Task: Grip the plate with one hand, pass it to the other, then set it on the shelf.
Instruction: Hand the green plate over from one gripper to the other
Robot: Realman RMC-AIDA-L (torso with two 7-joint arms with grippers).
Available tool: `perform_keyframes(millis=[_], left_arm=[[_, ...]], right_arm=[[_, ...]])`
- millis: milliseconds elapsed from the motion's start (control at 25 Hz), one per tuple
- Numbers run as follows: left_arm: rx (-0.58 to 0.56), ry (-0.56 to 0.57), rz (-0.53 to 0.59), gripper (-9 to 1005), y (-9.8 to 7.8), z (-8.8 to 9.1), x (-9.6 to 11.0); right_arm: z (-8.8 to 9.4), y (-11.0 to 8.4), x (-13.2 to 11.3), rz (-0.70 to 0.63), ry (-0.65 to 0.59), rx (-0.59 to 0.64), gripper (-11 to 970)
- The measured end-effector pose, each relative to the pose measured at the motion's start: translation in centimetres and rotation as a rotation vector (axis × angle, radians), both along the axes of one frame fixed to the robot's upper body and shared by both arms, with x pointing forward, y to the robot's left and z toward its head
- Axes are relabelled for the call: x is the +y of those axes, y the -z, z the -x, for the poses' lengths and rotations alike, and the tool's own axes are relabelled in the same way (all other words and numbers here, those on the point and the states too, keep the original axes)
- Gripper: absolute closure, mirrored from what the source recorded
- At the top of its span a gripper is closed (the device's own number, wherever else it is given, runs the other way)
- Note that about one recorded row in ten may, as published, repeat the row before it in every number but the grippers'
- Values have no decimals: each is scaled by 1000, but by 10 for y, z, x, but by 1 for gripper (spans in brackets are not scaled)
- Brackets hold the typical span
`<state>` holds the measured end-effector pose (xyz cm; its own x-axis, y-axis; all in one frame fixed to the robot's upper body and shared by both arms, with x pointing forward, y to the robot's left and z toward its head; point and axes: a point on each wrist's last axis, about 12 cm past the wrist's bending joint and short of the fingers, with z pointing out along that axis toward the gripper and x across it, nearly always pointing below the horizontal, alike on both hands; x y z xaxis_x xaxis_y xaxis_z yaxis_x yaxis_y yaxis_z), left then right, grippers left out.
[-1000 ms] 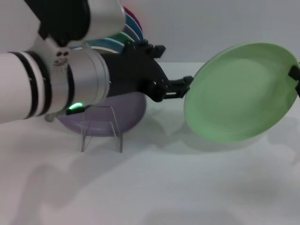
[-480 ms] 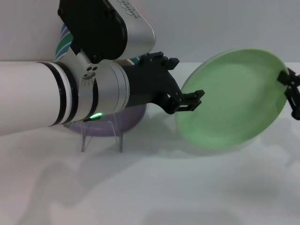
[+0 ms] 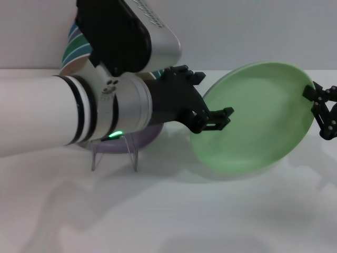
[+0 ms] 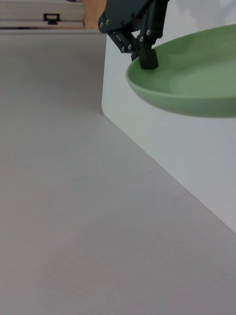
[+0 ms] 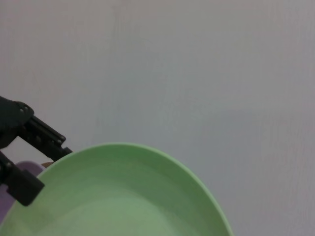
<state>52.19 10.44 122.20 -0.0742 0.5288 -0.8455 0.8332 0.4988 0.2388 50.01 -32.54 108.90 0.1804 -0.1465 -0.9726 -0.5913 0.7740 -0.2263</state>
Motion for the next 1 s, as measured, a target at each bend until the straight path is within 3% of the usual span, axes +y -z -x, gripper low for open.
perform_keyframes(millis=[1000], left_arm=[[7, 2, -14, 194, 10, -6, -5]], right_arm=[[2, 6, 4, 16, -23, 26, 939]])
